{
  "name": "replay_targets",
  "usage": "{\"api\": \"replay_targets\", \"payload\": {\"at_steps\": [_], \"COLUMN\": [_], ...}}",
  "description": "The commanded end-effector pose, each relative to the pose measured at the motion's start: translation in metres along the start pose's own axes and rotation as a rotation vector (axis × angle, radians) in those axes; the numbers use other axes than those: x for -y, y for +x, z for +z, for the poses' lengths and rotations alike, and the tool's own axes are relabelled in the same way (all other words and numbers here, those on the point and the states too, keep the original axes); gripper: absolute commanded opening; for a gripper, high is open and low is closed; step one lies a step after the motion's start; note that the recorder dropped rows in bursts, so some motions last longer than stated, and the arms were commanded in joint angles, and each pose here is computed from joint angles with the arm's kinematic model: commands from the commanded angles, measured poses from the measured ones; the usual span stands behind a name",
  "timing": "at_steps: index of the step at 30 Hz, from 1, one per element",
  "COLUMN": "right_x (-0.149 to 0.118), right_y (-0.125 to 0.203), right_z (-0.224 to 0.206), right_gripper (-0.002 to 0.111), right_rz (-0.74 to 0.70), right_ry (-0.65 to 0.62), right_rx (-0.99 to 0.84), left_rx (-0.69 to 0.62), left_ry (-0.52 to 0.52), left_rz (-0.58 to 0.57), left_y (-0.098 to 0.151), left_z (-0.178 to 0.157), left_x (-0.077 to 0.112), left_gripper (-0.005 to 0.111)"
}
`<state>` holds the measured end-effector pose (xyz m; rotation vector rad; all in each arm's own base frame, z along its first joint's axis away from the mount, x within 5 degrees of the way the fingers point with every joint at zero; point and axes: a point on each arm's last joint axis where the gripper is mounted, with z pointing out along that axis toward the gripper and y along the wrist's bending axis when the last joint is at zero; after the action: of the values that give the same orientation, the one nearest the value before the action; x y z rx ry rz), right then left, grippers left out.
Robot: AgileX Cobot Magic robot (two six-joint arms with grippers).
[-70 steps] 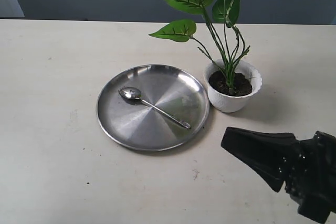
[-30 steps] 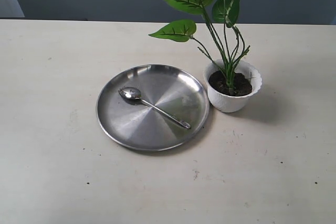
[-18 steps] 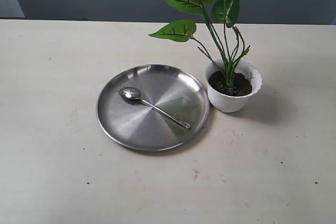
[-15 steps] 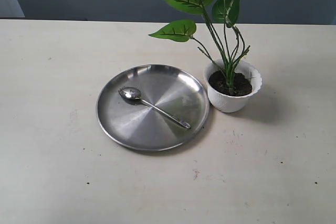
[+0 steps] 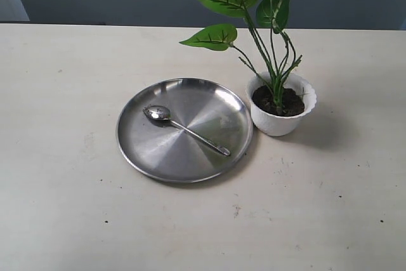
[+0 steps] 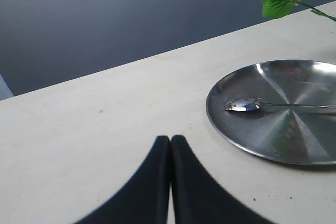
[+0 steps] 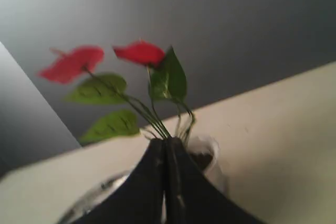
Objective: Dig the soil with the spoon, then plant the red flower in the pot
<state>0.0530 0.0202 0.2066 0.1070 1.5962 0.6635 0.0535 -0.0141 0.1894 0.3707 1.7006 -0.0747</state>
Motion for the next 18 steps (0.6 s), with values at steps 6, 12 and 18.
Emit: {"api": "replay_targets", "payload": {"at_steps": [6,12,18], "right_x": [0.004,0.008,0.009], "right_y": [0.004,0.001,0.001], "right_z": [0.0,-0.001,-0.001], "right_gripper": [-0.001,-0.001,-0.001], "right_rz": [-0.277,-0.273,-0.269], "right_ry": [0.048,0.117,0.132], "right_rx": [-0.044,-0.007,-0.001], "left_rx": [0.017,0.017,0.017], "left_ry": [0.005,0.005,0.005], "left_rz": [-0.01,-0.01,-0.01], "left_y": [-0.002,-0.002,-0.002], "left_z": [0.0,0.0,0.0], "left_x": [0.0,0.0,0.0], "left_gripper": [0.0,0.0,0.0]}}
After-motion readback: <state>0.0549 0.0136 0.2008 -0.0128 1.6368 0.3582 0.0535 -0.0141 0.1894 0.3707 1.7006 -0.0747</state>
